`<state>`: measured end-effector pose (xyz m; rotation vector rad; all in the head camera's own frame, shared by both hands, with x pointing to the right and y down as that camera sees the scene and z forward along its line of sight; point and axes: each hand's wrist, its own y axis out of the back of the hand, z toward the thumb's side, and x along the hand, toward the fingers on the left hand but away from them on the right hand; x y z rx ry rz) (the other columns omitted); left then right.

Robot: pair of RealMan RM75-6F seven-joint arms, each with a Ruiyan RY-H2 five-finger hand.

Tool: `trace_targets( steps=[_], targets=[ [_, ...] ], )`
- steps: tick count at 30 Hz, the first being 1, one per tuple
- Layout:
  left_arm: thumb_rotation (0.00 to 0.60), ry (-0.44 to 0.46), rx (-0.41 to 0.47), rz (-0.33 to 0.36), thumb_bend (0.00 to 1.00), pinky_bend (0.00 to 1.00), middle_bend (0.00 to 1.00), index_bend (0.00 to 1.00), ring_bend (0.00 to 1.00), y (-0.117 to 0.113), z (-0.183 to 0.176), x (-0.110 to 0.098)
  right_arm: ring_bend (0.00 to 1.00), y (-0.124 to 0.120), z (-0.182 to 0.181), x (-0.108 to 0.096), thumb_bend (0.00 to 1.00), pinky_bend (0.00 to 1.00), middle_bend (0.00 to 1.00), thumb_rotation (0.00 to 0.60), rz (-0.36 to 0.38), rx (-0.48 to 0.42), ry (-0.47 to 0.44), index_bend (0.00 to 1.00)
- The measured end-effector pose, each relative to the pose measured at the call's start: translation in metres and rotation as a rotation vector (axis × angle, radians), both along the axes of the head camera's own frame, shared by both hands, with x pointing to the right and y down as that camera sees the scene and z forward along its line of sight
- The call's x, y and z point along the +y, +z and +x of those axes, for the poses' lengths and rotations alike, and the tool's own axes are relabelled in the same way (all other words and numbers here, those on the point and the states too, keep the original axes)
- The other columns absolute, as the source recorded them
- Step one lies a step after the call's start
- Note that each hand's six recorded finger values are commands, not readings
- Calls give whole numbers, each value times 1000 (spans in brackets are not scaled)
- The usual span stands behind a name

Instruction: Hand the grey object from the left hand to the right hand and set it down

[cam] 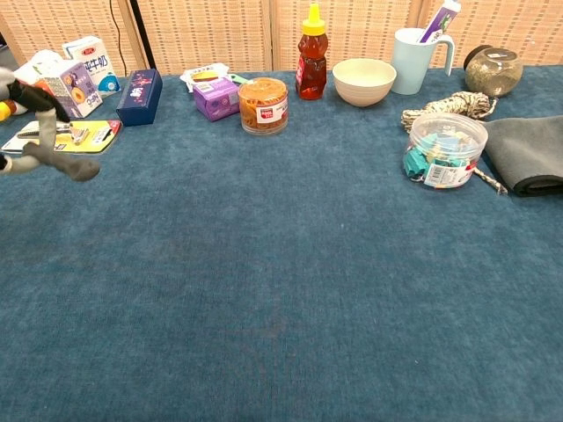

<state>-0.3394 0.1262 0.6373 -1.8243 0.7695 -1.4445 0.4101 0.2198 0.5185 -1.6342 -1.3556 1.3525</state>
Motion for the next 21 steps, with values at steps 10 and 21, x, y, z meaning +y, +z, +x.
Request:
trace_targets(
  steps=[10,21],
  targets=[
    [600,50,98,-68,503,0,257,749,148,-22,31,-29,33,3,-36,-22,427,19,144,600,10,-108,-98,394],
    [600,82,164,-71,503,0,258,756,150,-41,65,-51,33,4,-74,-47,427,20,150,600,40,-244,-171,407]
  ],
)
